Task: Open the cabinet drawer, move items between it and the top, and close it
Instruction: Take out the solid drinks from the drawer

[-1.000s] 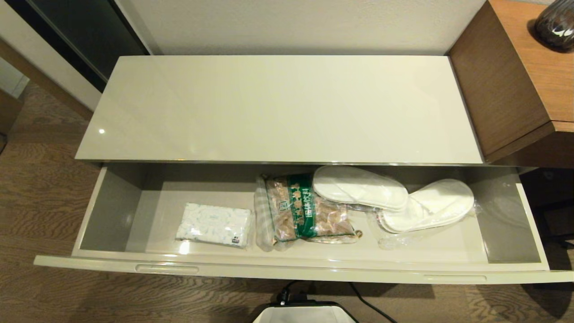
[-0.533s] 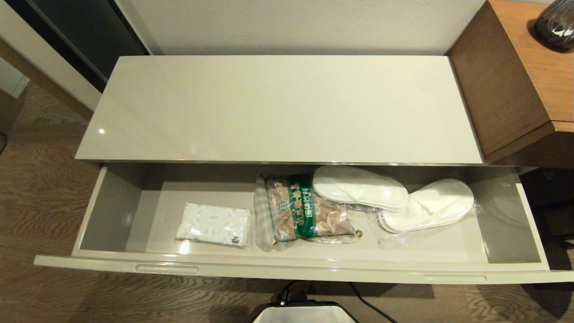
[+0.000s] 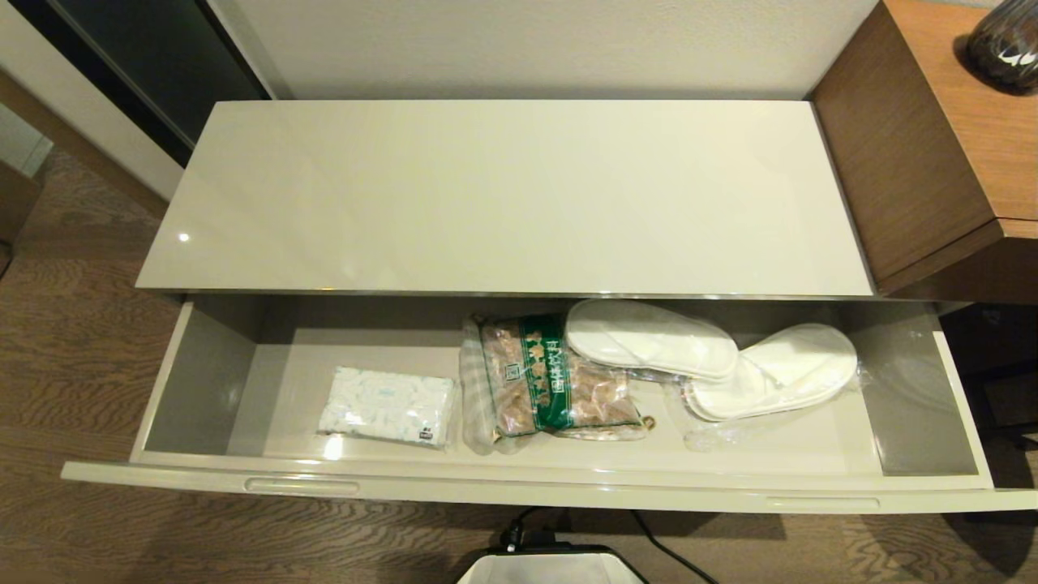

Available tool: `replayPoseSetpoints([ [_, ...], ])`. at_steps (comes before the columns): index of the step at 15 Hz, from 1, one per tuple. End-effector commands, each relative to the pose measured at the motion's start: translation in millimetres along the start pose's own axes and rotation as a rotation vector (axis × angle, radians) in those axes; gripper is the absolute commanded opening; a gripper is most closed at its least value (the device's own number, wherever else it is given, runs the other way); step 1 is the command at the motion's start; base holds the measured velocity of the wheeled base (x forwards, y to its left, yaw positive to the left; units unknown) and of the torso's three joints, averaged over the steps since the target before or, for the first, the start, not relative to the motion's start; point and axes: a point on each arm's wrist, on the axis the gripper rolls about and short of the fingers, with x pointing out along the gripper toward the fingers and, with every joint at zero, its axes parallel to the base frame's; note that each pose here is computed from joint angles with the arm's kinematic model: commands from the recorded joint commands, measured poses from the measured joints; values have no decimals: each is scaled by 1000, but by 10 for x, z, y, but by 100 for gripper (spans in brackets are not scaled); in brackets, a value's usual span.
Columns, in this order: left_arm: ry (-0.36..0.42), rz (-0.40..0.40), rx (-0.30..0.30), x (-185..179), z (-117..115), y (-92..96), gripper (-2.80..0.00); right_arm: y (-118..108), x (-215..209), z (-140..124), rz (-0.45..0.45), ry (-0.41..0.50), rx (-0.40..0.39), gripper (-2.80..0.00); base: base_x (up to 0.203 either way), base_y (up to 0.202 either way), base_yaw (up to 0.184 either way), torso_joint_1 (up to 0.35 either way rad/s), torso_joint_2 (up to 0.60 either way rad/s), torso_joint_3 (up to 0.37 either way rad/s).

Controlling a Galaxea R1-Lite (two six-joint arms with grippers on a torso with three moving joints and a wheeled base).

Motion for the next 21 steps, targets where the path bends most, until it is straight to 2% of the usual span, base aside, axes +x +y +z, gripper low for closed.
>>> replayPoseSetpoints([
  [1,0,0,2,0,0,0,-280,2,-15,-10,-2,-18,-1,-280,0,0,0,0,0,0],
  [9,-11,-7,29,-12,43,2,-280,2,-15,-10,-2,-18,-1,-280,0,0,0,0,0,0],
  [11,-25,-10,24,-91,328,24,-280,2,-15,-10,-2,-18,-1,-280,0,0,0,0,0,0],
  [13,22,-17,-29,-169,689,52,-280,2,-15,-10,-2,-18,-1,-280,0,0,0,0,0,0],
  [15,116,-57,-141,-119,1238,89,-280,2,-15,-10,-2,-18,-1,-280,0,0,0,0,0,0],
  [17,261,-157,-251,150,1736,106,-280,2,-15,-10,-2,-18,-1,-280,0,0,0,0,0,0],
  [19,455,-311,-356,617,1958,88,-280,2,-15,-10,-2,-18,-1,-280,0,0,0,0,0,0],
  [21,655,-415,-454,1158,1966,57,-280,2,-15,-10,-2,-18,-1,-280,0,0,0,0,0,0],
])
